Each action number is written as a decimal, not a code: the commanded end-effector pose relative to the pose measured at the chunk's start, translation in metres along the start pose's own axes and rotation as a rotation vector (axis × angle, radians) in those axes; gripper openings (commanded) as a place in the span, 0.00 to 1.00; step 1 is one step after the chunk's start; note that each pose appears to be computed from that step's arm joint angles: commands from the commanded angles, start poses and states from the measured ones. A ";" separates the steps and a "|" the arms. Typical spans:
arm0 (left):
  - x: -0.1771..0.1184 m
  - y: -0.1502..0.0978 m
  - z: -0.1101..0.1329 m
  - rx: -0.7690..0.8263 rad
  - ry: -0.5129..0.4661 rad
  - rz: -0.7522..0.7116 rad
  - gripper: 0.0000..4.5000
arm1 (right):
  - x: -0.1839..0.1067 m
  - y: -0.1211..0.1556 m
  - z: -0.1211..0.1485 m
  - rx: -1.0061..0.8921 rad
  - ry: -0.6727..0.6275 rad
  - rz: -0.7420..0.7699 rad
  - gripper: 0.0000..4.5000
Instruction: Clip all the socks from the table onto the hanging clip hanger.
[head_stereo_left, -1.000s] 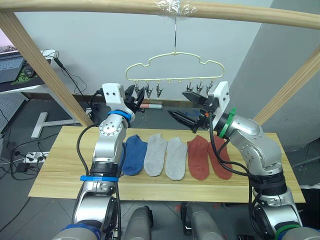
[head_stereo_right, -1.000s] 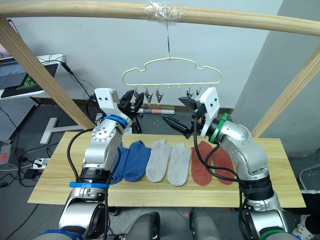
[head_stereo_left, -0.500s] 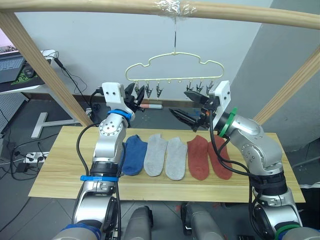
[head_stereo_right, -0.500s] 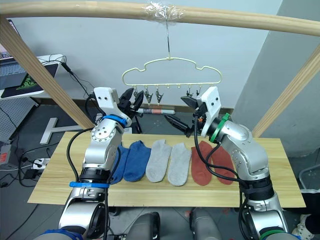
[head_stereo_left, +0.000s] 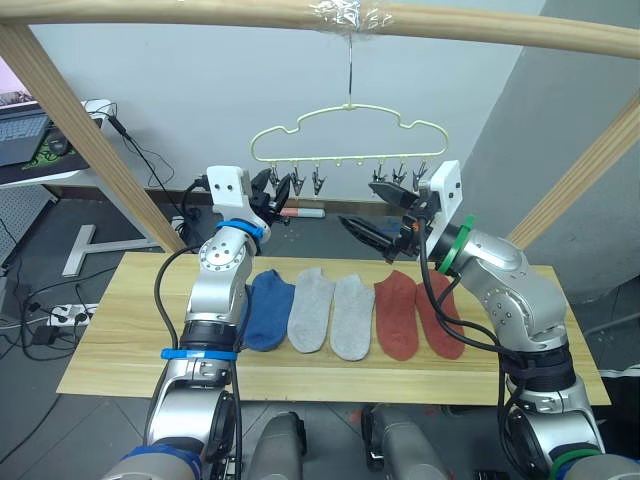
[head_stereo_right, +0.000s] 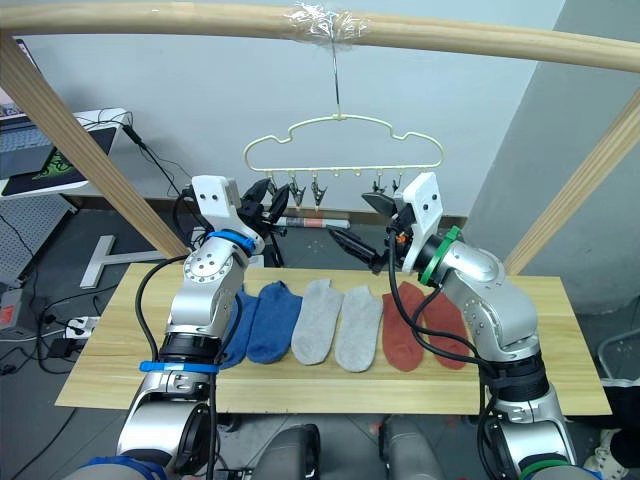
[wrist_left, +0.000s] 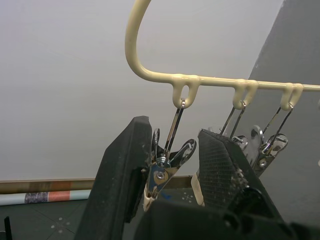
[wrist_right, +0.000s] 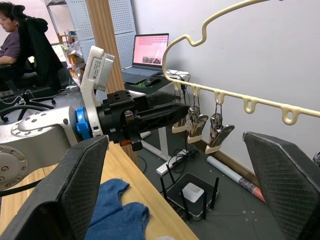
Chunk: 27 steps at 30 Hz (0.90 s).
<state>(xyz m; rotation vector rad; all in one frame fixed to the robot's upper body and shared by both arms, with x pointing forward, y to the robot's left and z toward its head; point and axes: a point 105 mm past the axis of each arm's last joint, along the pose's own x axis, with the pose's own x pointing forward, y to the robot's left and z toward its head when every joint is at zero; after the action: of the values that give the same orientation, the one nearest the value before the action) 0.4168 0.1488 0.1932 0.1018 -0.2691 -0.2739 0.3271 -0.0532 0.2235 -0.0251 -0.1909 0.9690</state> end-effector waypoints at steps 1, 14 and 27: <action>0.003 0.002 0.019 0.022 -0.067 -0.001 0.40 | -0.003 0.003 0.017 -0.026 -0.058 0.007 1.00; 0.004 0.005 0.020 -0.010 -0.071 0.008 0.00 | -0.005 0.001 0.016 -0.022 -0.053 -0.005 1.00; 0.002 0.005 0.020 -0.005 -0.061 0.012 0.00 | -0.069 -0.042 -0.106 -0.009 0.425 -0.379 1.00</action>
<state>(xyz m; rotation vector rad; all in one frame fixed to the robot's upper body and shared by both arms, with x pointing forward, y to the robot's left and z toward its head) 0.4183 0.1519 0.2010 0.0824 -0.2850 -0.2665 0.3403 -0.1218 0.1096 -0.1565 0.2085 0.6078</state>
